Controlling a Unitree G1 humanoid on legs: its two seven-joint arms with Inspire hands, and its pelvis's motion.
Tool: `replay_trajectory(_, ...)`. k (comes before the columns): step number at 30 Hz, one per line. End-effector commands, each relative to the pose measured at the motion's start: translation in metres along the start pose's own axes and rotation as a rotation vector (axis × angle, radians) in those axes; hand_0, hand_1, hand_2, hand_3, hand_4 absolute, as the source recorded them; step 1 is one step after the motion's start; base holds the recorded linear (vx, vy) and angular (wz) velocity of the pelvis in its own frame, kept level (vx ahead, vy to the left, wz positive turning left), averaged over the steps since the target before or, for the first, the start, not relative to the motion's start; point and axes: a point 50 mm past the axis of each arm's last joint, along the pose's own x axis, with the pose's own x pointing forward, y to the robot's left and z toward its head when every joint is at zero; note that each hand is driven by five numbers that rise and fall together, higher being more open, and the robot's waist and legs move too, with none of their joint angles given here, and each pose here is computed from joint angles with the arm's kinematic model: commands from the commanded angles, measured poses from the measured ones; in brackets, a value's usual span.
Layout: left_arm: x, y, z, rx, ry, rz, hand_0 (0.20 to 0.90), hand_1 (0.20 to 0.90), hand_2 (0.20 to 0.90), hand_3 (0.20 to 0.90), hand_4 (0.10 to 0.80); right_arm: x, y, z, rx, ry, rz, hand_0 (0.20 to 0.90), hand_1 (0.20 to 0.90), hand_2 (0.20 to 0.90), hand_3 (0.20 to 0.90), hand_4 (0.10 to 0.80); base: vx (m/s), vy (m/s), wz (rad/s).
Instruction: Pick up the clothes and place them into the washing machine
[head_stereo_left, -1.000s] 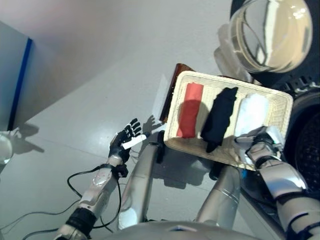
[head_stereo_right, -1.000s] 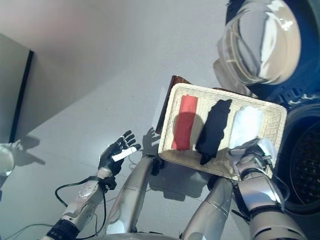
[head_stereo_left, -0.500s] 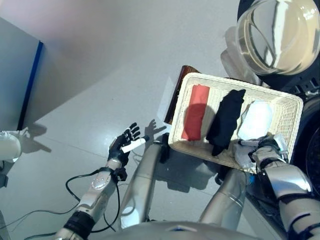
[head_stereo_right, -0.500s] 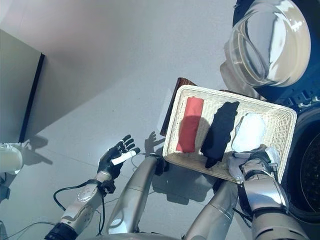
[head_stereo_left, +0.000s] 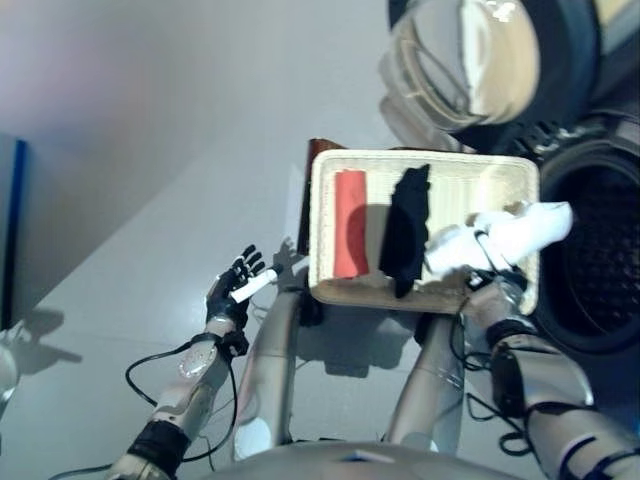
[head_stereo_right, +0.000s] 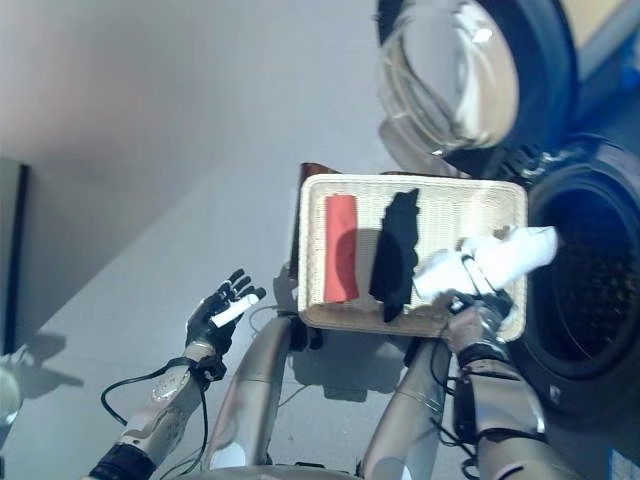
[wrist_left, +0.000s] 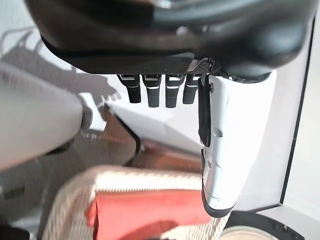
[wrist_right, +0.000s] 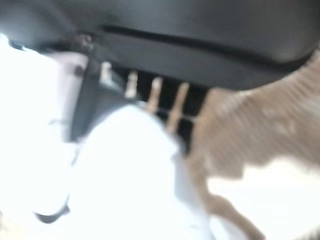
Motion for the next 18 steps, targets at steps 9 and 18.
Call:
replay_trajectory(9,-0.001,0.002,0.014,-0.069,-0.096,0.018,0.9,0.9,0.9,0.9,0.8,0.0,-0.007,0.081,0.637,-0.346,-0.004,0.2,0.2,0.2,0.2,0.3,0.011,-0.047,-0.1)
replay_trajectory(18,-0.007,0.012,0.008,-0.018,-0.061,0.018,0.9,0.9,0.9,0.9,0.8,0.01,-0.052,0.16,0.819,-0.459,-0.304,0.2,0.2,0.2,0.2,0.3,0.036,-0.016,0.07)
